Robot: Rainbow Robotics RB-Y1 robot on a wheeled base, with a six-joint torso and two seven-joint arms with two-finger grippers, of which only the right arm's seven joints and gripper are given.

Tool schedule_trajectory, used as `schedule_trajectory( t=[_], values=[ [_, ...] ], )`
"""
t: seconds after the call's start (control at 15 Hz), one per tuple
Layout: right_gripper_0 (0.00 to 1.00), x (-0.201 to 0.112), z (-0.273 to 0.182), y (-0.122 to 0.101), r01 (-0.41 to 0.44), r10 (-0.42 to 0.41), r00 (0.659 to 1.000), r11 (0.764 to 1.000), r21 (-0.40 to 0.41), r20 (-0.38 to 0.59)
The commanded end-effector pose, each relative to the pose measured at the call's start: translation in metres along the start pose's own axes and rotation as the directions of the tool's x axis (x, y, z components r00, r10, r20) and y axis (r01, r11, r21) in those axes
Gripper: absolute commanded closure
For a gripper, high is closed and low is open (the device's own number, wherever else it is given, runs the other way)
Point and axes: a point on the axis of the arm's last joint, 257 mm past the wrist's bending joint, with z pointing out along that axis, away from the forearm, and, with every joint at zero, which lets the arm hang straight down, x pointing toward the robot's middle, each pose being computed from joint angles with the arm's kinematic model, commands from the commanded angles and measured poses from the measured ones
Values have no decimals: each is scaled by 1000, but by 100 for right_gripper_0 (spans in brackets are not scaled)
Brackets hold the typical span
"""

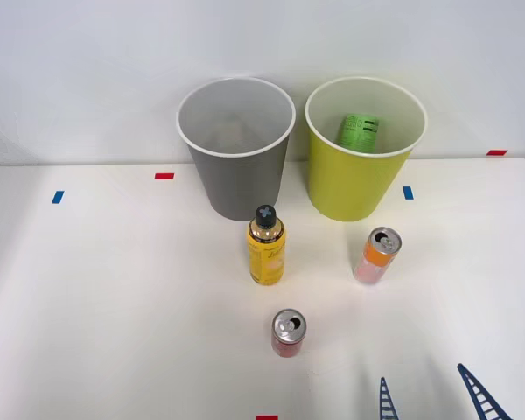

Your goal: Put cans in the gray bin, plastic bottles in the light green bin

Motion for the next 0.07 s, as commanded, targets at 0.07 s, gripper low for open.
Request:
schedule_trajectory(
  t=[0.07],
  values=[
    [0,0,0,0,0,0,1000,1000,0,0]
  ],
)
